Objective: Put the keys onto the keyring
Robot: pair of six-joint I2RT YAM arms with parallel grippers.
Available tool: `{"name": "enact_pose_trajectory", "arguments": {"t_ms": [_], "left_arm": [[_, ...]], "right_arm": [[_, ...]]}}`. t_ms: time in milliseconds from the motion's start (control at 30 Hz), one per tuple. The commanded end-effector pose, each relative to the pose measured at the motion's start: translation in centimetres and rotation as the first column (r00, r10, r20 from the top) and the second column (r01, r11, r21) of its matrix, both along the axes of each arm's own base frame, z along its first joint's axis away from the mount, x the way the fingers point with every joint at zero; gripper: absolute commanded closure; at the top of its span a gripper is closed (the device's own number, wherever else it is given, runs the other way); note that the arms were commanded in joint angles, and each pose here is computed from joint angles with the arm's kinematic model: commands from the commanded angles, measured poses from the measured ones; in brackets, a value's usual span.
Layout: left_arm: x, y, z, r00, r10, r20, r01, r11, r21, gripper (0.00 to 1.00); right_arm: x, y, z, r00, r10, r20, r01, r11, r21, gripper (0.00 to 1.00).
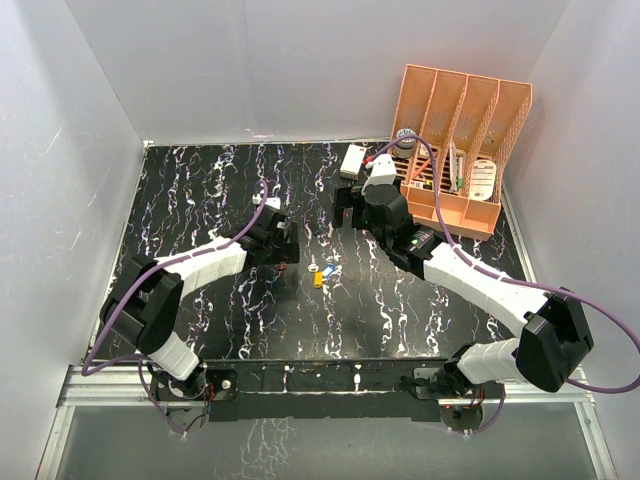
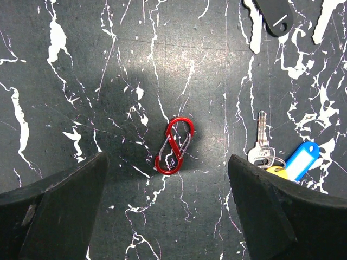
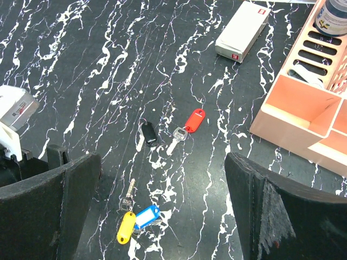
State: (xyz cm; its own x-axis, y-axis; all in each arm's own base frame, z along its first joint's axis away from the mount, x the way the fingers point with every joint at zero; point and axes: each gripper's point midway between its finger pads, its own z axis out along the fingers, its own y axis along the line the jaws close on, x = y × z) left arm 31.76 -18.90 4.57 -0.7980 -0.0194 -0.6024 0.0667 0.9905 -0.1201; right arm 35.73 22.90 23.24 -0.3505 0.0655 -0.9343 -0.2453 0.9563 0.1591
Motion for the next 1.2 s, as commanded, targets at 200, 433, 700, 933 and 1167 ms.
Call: {"name": "enact_pose_trajectory", "arguments": {"t_ms": [200,433,700,933,1167], "left_arm": [[0.7,-0.5,2.0,0.999,-0.012,0.036,0.012,1.0,0.003,0.1],[0.7,-0.7,1.6,0.999,-0.019,0.032,0.019,1.0,0.014,0.1],[1.1,-0.7,0.7,0.999,-0.01,0.037,0.008,0.999,0.051,0.14],[1.3,-1.1,0.1,0.999,-0.012,0.046,0.01,0.998,0.062,0.2],[1.3,-1.3,-0.5,0.999,-0.016,0.046,0.012,0.996,0.085,0.26]], "right_arm": [[0.3,-0.1,2.2,0.999,-0.01,0.052,0.007,0.999,0.05,0.02],[-0.1,-0.4,2.1,0.999,-0.013,0.046,0.011,0.999,0.047,0.02],[0.0,-0.6,2.4,0.998,-0.018,0.055,0.016,0.999,0.043,0.02],[0.0,-0.7,2.3,0.998,-0.022,0.054,0.02,0.999,0.042,0.02],[0.0,-0.9,2.3,0.998,-0.026,0.057,0.024,0.999,0.038,0.02]]}}
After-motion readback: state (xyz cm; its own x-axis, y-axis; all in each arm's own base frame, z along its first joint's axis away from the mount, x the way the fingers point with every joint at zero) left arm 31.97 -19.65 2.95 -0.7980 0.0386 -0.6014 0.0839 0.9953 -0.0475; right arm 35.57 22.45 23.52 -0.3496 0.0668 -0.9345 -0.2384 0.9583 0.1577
